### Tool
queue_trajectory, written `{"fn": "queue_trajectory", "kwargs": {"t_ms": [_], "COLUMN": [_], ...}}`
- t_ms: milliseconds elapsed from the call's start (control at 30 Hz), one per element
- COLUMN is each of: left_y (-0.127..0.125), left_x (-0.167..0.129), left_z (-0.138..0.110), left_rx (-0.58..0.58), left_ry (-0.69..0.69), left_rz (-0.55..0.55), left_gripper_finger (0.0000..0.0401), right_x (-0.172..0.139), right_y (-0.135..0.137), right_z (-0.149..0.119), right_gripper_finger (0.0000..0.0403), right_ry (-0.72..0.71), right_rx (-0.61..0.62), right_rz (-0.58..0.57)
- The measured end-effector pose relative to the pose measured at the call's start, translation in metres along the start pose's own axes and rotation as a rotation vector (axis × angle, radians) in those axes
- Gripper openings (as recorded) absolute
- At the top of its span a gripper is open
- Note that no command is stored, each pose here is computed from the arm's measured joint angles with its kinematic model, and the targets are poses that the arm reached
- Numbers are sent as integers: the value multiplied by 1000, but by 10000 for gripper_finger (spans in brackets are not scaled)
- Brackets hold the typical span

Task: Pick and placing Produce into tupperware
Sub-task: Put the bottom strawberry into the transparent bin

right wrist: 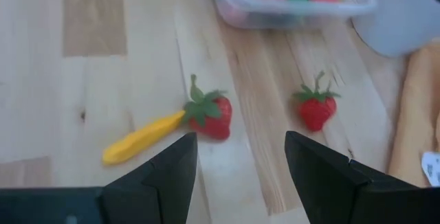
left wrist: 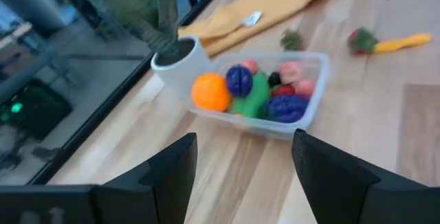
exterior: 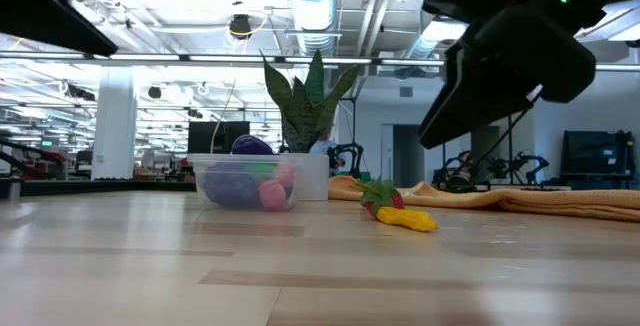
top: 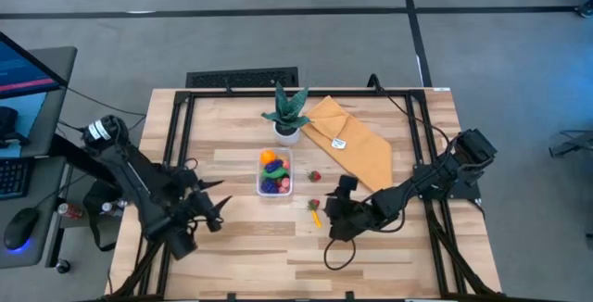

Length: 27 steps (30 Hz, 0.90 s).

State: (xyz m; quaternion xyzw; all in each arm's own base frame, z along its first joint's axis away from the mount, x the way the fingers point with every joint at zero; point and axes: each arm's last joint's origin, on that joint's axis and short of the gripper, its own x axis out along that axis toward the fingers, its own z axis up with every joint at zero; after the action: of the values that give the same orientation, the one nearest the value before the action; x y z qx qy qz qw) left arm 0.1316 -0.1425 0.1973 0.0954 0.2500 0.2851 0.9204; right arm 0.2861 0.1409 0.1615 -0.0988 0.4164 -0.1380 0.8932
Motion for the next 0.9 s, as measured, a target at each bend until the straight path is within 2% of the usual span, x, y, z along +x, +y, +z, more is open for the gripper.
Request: {"fn": "queue_trajectory", "kwargs": {"t_ms": [233, 433, 900], "left_y": [3, 3, 3], "left_x": [-7, -7, -7], "left_z": [-10, -10, -10], "left_rx": [4, 10, 17], "left_ry": [-104, -110, -111], "left_rz": [-16, -17, -15], "left_gripper_finger": [228, 228, 228], "right_x": [10, 20, 36], "right_y": [0, -7, -19], "right_z": [-9, -19, -26], "right_gripper_finger": [214, 214, 214], "right_ry": [-82, -92, -166], "right_rx": [-55, -39, 46], "right_rz": [26, 41, 210]}}
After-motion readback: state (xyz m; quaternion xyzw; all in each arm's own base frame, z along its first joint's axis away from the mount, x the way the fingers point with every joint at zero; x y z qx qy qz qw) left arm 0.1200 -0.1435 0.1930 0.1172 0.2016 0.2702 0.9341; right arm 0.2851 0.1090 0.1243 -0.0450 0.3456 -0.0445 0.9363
